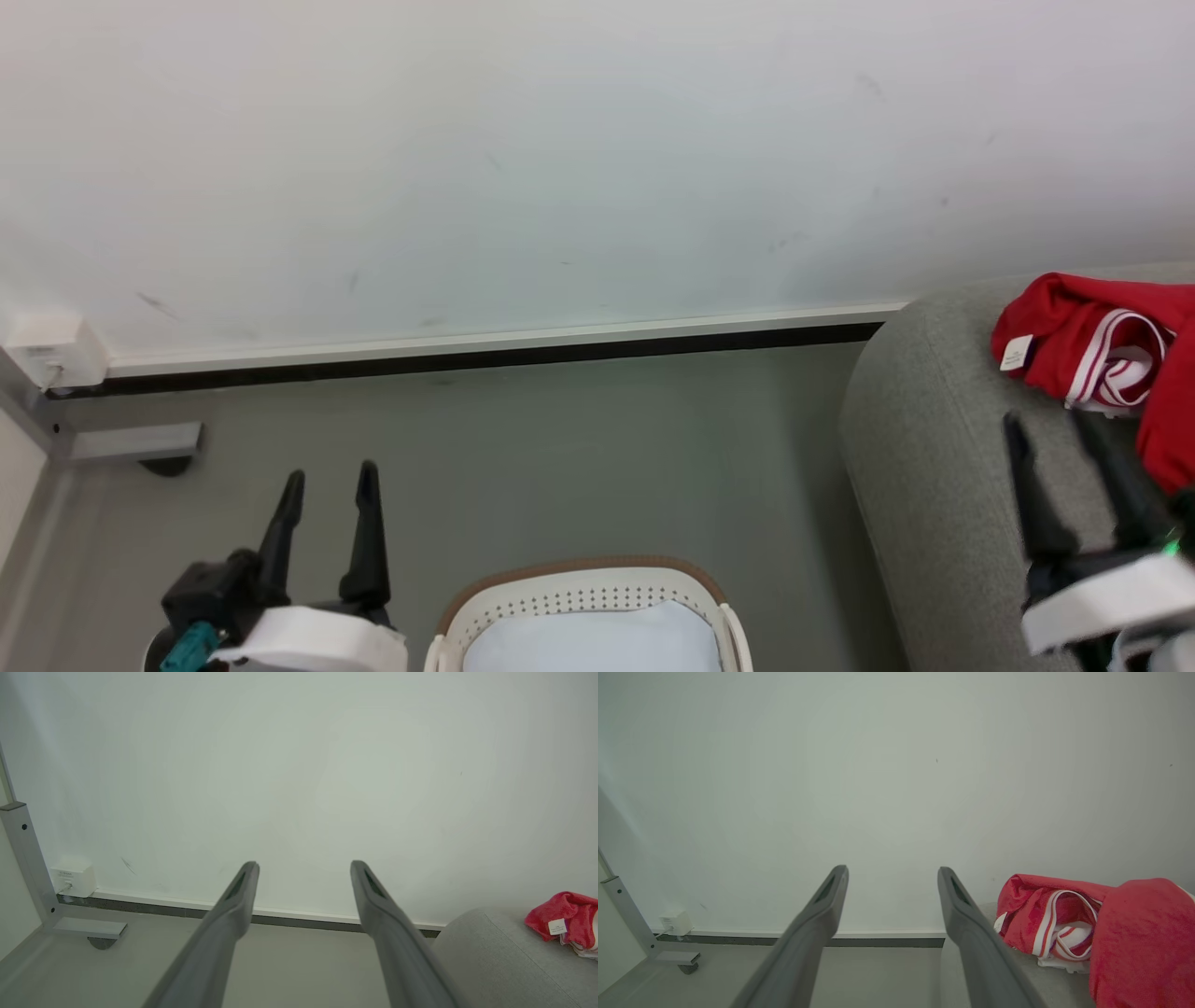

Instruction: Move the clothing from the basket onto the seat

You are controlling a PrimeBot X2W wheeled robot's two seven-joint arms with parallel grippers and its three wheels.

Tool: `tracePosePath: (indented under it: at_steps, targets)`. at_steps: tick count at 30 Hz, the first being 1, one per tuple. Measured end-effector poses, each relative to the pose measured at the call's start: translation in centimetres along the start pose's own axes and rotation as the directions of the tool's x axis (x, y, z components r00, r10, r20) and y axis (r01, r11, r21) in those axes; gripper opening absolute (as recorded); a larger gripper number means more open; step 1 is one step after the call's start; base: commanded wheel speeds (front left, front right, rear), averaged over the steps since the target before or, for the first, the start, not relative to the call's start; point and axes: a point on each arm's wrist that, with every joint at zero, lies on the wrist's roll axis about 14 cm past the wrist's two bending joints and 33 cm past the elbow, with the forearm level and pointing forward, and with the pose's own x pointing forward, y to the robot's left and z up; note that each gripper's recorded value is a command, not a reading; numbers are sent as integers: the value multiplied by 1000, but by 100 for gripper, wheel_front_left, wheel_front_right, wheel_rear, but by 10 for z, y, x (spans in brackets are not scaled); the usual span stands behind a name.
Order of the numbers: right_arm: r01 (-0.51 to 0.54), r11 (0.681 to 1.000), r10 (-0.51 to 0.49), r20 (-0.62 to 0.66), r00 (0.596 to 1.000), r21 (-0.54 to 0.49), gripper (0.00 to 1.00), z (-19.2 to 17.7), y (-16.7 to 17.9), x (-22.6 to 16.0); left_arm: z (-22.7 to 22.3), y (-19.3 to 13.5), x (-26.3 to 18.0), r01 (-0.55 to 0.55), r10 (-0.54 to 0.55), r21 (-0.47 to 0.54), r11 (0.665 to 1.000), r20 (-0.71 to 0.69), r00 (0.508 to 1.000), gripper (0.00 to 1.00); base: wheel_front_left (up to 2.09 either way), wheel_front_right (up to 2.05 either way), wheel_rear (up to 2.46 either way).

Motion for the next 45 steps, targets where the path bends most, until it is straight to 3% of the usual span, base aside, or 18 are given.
tracePosePath:
  at_steps: [4,26,27,32,45]
  targets:
    - [13,1000,-12,-42,999,7,100,-28,15,-18,-13,10,-14,-36,36,0,999,-39,999,100,0,0,0]
    - [-27,1000,28,-41,999,11,100,-36,44,-17,-22,14,-21,-40,42,33,999,-66,997,100,0,0,0]
    - [-28,1000,28,-43,999,12,0,-37,45,-16,-23,14,-21,-40,42,35,999,-67,997,0,0,0,0]
    - [-11,999,15,-101,995,43,0,-57,46,-26,-43,18,-31,-58,61,22,998,-138,989,0,0,0,0]
    - [92,964,-64,-117,991,251,0,-57,33,-24,-49,31,-34,-156,118,-205,966,-189,975,0,0,0,0]
